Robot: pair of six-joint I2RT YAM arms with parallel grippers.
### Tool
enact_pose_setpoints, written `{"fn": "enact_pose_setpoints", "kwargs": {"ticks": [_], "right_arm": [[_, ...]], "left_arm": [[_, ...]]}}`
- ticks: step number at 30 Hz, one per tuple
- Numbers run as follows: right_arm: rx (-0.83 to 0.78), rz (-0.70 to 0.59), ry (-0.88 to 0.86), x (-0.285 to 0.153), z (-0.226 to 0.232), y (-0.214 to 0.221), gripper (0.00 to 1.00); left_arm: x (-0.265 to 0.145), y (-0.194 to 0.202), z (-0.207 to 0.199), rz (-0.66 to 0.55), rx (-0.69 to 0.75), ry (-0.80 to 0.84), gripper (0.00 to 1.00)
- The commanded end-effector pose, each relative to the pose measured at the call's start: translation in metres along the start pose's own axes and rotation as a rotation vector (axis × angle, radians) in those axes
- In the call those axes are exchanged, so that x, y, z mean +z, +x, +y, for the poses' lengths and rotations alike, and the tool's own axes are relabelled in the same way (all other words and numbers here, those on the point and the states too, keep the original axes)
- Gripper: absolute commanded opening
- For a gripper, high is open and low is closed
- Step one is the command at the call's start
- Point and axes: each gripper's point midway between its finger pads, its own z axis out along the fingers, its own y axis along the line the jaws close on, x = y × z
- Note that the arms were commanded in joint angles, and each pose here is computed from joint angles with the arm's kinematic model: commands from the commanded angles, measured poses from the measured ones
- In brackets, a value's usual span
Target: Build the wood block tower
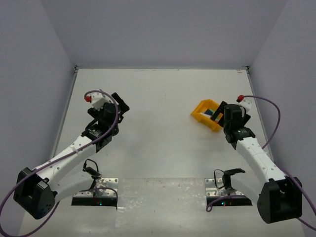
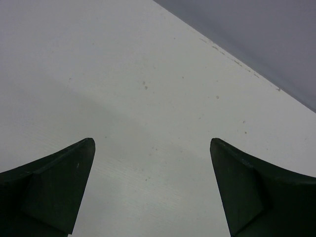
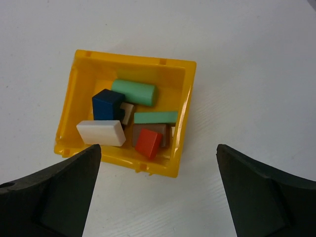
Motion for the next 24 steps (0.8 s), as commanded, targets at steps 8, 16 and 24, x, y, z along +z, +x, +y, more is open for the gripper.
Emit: {"fn": "enact_pose_setpoints", "kwargs": {"ticks": [8, 16, 24], "right_arm": [[0.177, 0.108, 0.045, 0.028, -0.013, 0.004, 0.91], [0.189, 0.25, 0.107, 0.054, -0.024, 0.035, 0.54], [0.125, 0.258, 0.102, 0.06, -0.024, 0.034, 0.09]], "left_arm": [[0.016, -0.002, -0.024, -0.031, -0.002, 0.032, 1.0], [0.014, -0.001, -0.024, -0.024, 0.002, 0.047, 1.0], [0.014, -0.001, -0.025, -0.023, 0.001, 0.047, 1.0]]}}
